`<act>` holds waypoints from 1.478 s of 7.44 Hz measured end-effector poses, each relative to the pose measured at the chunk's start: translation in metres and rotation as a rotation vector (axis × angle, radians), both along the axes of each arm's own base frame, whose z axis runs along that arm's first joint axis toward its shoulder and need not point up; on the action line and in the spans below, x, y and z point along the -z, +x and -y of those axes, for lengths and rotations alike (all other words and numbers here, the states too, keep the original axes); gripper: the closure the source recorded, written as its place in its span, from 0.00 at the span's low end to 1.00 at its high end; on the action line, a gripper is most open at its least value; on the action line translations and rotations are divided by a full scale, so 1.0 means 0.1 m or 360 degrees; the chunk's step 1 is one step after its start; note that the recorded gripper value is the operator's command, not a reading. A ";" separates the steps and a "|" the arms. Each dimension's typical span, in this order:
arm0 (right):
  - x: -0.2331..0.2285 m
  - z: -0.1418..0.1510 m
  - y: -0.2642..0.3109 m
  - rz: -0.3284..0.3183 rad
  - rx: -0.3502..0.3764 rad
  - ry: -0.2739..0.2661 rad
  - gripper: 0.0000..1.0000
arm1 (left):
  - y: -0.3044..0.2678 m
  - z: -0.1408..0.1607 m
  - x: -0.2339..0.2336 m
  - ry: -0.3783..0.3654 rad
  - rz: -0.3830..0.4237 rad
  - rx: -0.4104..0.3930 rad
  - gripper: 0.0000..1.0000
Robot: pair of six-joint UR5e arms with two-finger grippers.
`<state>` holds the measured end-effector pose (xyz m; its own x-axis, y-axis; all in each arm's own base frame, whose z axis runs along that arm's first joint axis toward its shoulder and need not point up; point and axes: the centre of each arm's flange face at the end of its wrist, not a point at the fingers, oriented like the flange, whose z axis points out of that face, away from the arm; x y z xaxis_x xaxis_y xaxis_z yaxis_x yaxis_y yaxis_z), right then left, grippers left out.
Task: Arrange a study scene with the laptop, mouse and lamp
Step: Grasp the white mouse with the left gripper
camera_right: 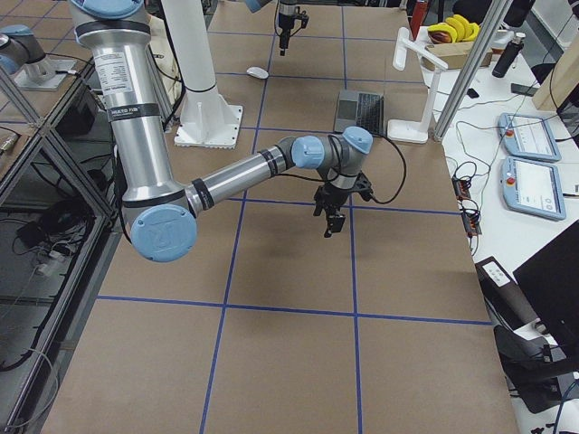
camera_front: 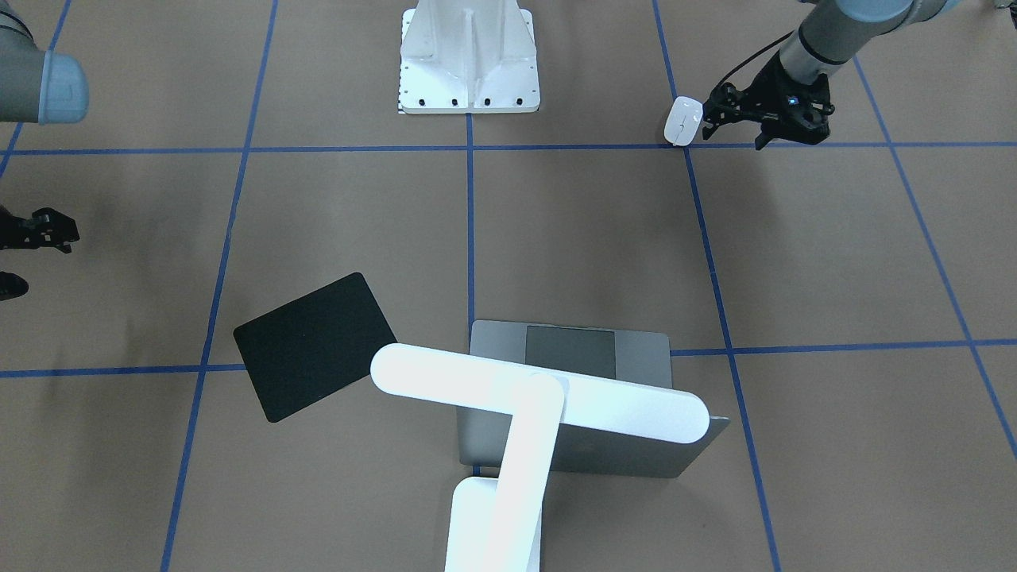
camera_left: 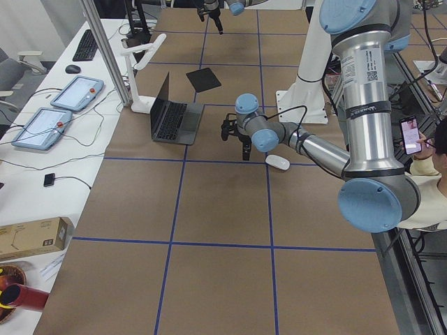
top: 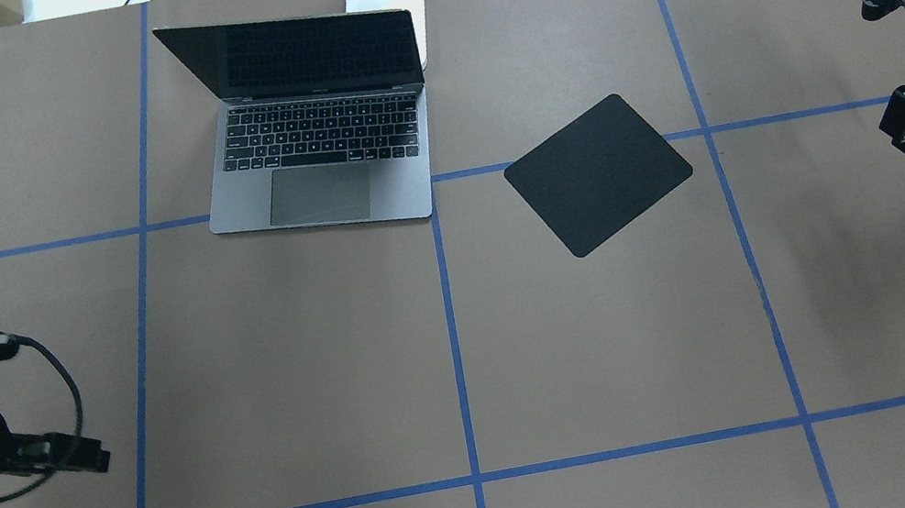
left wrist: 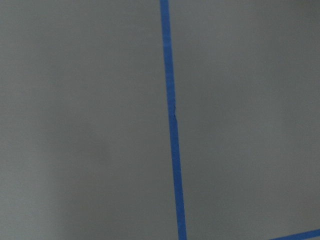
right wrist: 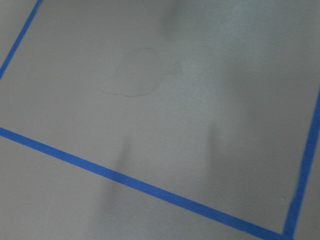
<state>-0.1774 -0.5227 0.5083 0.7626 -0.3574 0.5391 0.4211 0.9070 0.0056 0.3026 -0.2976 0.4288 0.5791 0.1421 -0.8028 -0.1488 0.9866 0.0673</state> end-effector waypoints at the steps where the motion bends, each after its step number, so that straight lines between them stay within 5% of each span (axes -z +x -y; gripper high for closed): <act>1: -0.08 0.03 0.04 0.0015 0.0017 -0.0014 0.00 | 0.25 -0.23 -0.01 0.0016 0.0024 -0.0041 0.00; 4: -0.21 0.09 0.04 0.0015 0.0027 -0.0043 0.00 | 0.67 -0.84 -0.15 0.0091 0.0112 -0.0135 0.00; 8: -0.32 0.13 0.02 0.0021 0.0024 -0.0037 0.00 | 0.77 -1.17 -0.37 0.0186 0.0213 -0.0187 0.02; 9: -0.38 0.15 0.01 0.0025 0.0023 -0.0029 0.00 | 0.79 -1.21 -0.40 0.0206 0.0226 -0.0191 0.13; 11: -0.45 0.18 0.00 0.0029 0.0022 -0.0021 0.00 | 0.83 -1.27 -0.43 0.0238 0.0246 -0.0184 0.54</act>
